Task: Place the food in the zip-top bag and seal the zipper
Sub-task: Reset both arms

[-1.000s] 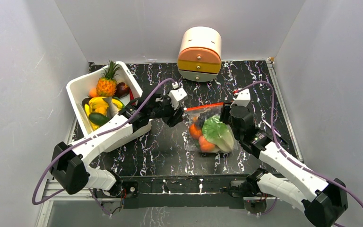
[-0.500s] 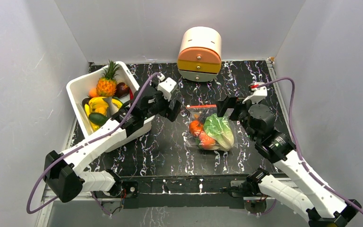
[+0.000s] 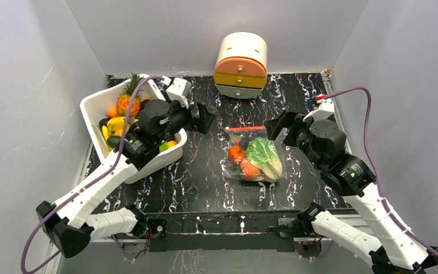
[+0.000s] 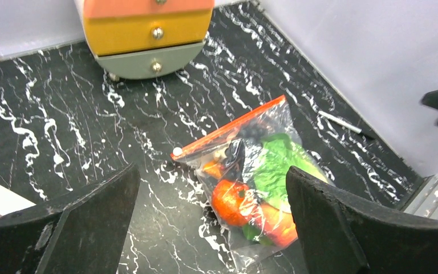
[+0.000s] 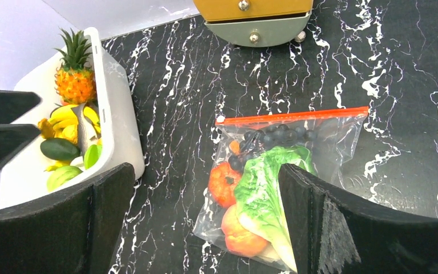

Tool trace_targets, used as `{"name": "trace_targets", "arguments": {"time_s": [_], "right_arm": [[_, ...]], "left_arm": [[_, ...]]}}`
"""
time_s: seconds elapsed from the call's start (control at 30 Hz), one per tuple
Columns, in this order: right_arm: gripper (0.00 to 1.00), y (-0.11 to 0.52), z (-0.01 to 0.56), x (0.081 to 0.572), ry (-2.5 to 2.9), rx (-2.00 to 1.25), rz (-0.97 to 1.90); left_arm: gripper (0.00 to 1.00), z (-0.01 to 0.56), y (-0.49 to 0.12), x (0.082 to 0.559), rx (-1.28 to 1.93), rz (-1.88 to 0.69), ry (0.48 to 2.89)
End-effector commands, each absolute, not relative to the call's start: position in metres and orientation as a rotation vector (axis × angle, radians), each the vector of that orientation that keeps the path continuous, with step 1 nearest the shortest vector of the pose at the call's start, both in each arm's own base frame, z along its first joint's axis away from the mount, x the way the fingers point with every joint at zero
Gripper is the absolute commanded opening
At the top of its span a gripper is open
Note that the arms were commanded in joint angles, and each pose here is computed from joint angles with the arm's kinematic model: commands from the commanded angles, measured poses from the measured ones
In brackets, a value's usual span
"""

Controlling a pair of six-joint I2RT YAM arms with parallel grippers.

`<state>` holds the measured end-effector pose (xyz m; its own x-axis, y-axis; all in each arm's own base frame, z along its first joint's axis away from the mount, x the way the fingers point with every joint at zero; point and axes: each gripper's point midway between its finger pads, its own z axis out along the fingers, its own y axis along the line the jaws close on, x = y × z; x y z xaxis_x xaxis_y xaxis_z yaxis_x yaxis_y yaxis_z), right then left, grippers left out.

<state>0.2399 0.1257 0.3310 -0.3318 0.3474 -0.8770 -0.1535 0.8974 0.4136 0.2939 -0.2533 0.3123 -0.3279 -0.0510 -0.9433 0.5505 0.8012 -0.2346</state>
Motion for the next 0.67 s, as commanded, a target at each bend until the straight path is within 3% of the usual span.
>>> {"name": "trace_targets", "arguments": {"time_s": [0.0,0.3,0.63], "right_arm": [[0.98,0.123,0.354,0.235,1.778,0.184,0.569],[0.98,0.125,0.335,0.232,1.775,0.206,0.606],[0.98,0.115,0.34,0.227,1.768,0.207,0.569]], "left_arm": [[0.98,0.346,-0.24,0.283,0.351,-0.658,1.714],[0.98,0.296,-0.236,0.276,0.318,-0.657,1.845],[0.99,0.308,-0.229,0.282,0.26,-0.621,1.831]]}}
